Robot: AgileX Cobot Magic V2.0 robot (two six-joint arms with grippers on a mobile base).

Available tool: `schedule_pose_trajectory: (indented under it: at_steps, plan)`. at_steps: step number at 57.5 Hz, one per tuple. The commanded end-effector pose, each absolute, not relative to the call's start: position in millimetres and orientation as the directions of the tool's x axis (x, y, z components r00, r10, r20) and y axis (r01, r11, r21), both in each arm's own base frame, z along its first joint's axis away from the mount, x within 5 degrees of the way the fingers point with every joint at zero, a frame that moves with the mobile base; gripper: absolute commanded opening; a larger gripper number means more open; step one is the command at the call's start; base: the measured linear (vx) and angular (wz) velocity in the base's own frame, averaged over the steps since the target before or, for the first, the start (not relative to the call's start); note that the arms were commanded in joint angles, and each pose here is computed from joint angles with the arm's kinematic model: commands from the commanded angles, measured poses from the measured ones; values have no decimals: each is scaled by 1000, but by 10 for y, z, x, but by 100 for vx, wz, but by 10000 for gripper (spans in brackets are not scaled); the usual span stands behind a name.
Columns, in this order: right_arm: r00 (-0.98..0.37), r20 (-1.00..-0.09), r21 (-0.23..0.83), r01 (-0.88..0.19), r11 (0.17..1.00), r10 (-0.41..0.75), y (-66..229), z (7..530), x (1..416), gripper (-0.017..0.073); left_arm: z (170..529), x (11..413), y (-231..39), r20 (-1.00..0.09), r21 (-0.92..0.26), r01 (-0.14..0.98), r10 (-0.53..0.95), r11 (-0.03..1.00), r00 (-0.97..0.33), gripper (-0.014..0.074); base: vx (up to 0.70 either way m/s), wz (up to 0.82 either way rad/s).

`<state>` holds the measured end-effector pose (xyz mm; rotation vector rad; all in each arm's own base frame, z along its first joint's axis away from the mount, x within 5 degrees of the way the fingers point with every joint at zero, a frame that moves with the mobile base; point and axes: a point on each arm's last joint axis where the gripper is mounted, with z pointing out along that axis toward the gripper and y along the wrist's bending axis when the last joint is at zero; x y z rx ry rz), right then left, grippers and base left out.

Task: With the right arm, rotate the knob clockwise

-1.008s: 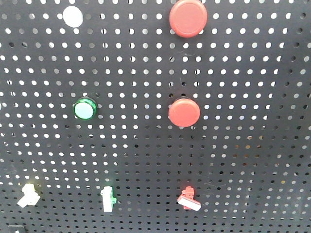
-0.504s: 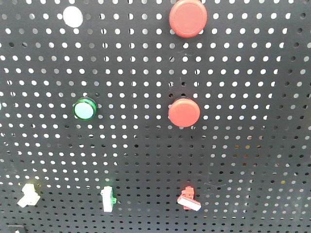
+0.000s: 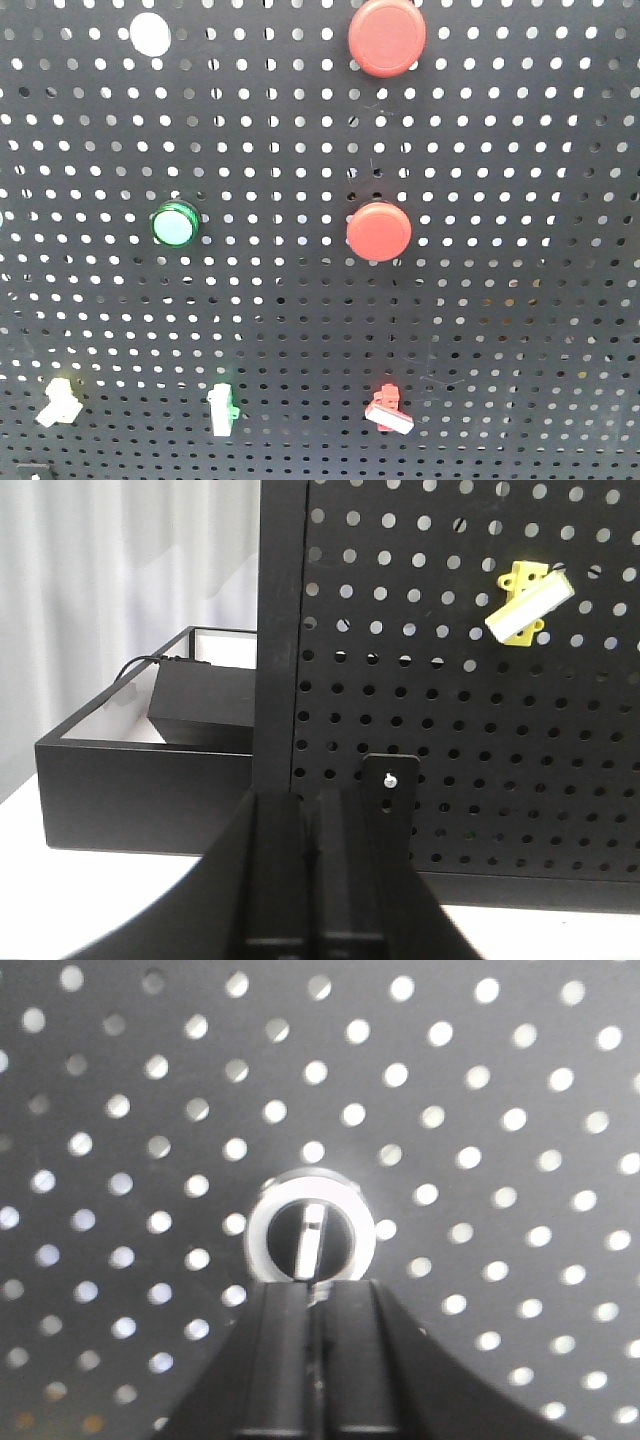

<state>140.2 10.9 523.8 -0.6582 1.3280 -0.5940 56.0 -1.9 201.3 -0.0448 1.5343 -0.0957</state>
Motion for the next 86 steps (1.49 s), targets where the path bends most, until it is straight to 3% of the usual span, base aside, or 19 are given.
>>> schedule_pose_trajectory:
  at_steps: [1, 26, 57, 65, 75, 86]
  plan:
    - [249, -664, -696, 138, 704, -705, 97, 5432, 1357, 218, 2041, 564, -9, -989, -107, 29, -109, 994, 99, -6, 0, 0]
    - [270, -749, -617, 48, 785, -605, 142, 5403, 1359, 222, 2041, 564, -9, -989, -107, 29, -109, 994, 99, -6, 0, 0]
    - [224, -764, -620, 6, 785, -605, 155, 5314, 1594, 224, 2041, 564, -9, -989, -107, 29, -109, 994, 99, -6, 0, 0]
    - [215, -777, -608, -9, 794, -592, 160, 5292, 1647, 153, 2041, 564, -9, -989, -107, 29, -109, 994, 99, -6, 0, 0]
    - [220, -854, -492, -48, 869, -472, 171, 5294, 1645, -16, 2041, 564, -9, -989, -107, 29, -109, 994, 99, -6, 0, 0]
    - [200, -943, -290, -100, 952, -266, 173, 5290, 1646, -12, 2041, 564, -9, -989, -107, 29, -109, 994, 99, -6, 0, 0]
